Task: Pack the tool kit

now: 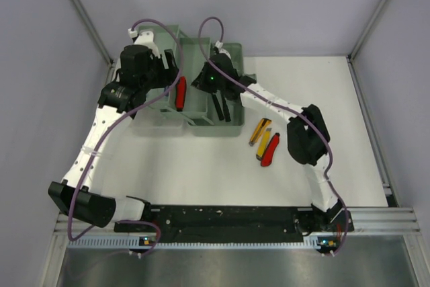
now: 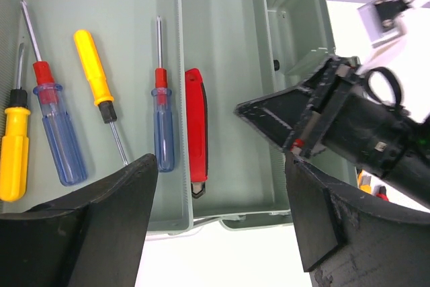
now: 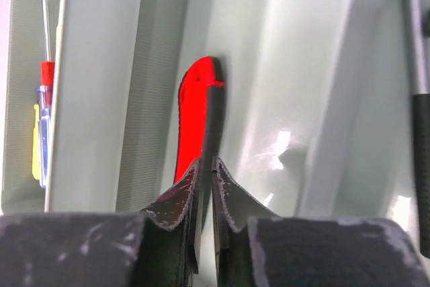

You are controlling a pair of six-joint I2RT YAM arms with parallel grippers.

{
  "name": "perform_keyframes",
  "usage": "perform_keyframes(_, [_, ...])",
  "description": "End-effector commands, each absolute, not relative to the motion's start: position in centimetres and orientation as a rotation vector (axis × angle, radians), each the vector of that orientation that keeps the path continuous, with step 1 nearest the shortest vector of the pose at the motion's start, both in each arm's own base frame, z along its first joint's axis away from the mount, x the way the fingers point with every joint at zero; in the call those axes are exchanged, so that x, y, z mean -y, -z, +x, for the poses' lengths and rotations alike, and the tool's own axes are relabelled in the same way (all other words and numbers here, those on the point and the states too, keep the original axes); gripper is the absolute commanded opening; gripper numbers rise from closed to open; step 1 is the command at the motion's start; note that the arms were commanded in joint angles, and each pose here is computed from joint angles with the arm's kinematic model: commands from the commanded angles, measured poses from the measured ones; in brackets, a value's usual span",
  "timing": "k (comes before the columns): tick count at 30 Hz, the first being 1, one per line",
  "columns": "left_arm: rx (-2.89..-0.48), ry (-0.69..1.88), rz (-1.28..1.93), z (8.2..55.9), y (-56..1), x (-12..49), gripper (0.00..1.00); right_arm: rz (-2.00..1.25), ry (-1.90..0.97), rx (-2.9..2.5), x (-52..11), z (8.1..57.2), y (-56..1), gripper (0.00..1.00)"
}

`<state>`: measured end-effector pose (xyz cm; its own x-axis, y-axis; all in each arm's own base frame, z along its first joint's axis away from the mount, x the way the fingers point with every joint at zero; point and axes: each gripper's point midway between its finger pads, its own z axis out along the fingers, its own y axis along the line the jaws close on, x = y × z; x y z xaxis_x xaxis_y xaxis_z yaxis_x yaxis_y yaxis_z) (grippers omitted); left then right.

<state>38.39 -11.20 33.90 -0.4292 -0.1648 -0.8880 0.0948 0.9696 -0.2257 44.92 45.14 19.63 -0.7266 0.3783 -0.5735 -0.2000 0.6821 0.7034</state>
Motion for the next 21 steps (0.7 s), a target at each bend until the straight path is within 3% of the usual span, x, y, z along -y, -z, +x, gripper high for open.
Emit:
perform_keyframes(1, [-1.944, 0.316, -0.053, 38.5, -35.7, 11.2, 0.80, 0.077, -0.893, -1.968, -41.1, 45.3, -28.3, 0.02])
perform_keyframes(6, [-1.947, 0.331, -0.047, 38.5, -35.6, 11.5, 0.80, 0.071, -0.770, -1.910, -37.4, 44.4, -31.2, 0.00])
perform_keyframes(12, [-1.950, 0.354, -0.043, 38.8, -35.5, 11.9, 0.81, 0.247, -0.472, -2.068, -27.6, 42.5, -25.5, 0.01])
perform_keyframes(14, [-1.949, 0.359, -0.034, 38.9, -35.6, 12.0, 0.81, 0.288, -0.359, -2.096, -24.1, 41.1, -23.8, 0.11])
perform_keyframes(17, [-1.948, 0.373, -0.018, 39.2, -35.8, 12.4, 0.82, 0.345, -0.206, -2.133, -19.6, 38.8, -20.8, 0.38])
perform_keyframes(21, [-1.951, 0.407, 0.005, 39.4, -35.9, 13.1, 0.84, 0.427, -0.121, -2.244, -15.6, 35.5, -16.7, 0.49])
